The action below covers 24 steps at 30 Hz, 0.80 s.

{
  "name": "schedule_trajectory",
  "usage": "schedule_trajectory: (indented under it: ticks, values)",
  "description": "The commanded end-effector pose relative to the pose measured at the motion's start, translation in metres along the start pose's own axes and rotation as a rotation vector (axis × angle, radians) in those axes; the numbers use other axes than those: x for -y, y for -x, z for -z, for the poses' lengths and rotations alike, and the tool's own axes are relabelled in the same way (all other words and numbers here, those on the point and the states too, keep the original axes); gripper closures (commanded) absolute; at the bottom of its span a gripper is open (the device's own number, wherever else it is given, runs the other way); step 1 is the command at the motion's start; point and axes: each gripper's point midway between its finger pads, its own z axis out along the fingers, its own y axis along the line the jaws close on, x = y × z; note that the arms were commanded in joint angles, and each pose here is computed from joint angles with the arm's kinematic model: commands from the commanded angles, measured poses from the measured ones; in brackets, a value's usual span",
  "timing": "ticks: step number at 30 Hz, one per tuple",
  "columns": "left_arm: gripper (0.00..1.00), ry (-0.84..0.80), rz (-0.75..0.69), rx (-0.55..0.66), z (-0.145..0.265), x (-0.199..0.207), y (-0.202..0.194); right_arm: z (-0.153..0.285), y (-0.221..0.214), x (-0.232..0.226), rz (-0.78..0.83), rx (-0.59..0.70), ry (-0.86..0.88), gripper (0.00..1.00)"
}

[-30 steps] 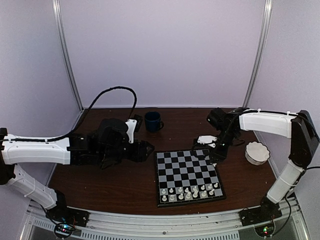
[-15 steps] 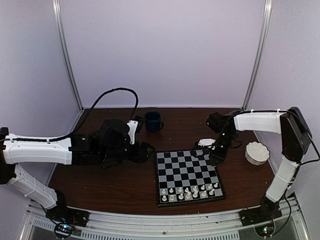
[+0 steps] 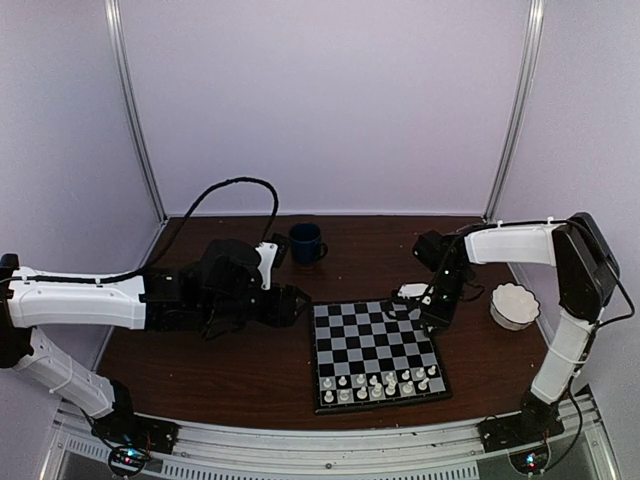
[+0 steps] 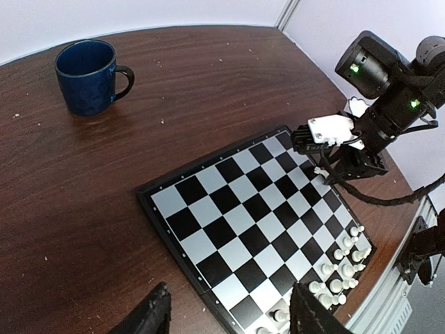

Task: Set up the chess pieces on the board
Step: Pick up the rook from the chessboard.

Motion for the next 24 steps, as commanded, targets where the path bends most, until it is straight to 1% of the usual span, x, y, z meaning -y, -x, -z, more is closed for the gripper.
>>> schedule_trajectory:
  ticks: [1,7,14,17,21,24]
  values:
    - [0.42,-0.022,0.019,0.027,0.000,0.006,0.010,-0.007,-0.010,-0.004,-0.023,-0.039,0.033,0.65]
    - [0.42,-0.024,0.022,0.027,0.000,0.006,0.010,-0.006,-0.010,-0.006,-0.027,-0.040,0.046,0.79]
    - [0.42,-0.041,0.007,0.033,-0.003,0.012,0.016,0.017,-0.008,-0.008,-0.012,0.008,0.028,0.82]
    - [0.42,-0.062,0.007,0.035,-0.007,0.019,0.020,0.042,0.002,-0.021,0.017,0.096,0.073,0.84]
    - [0.42,-0.111,0.025,0.041,-0.018,0.034,0.026,0.086,0.022,-0.056,0.088,0.297,0.199,0.83]
    - [0.41,-0.213,0.036,0.064,-0.025,0.058,0.036,0.118,0.030,-0.081,0.142,0.433,0.287,0.83]
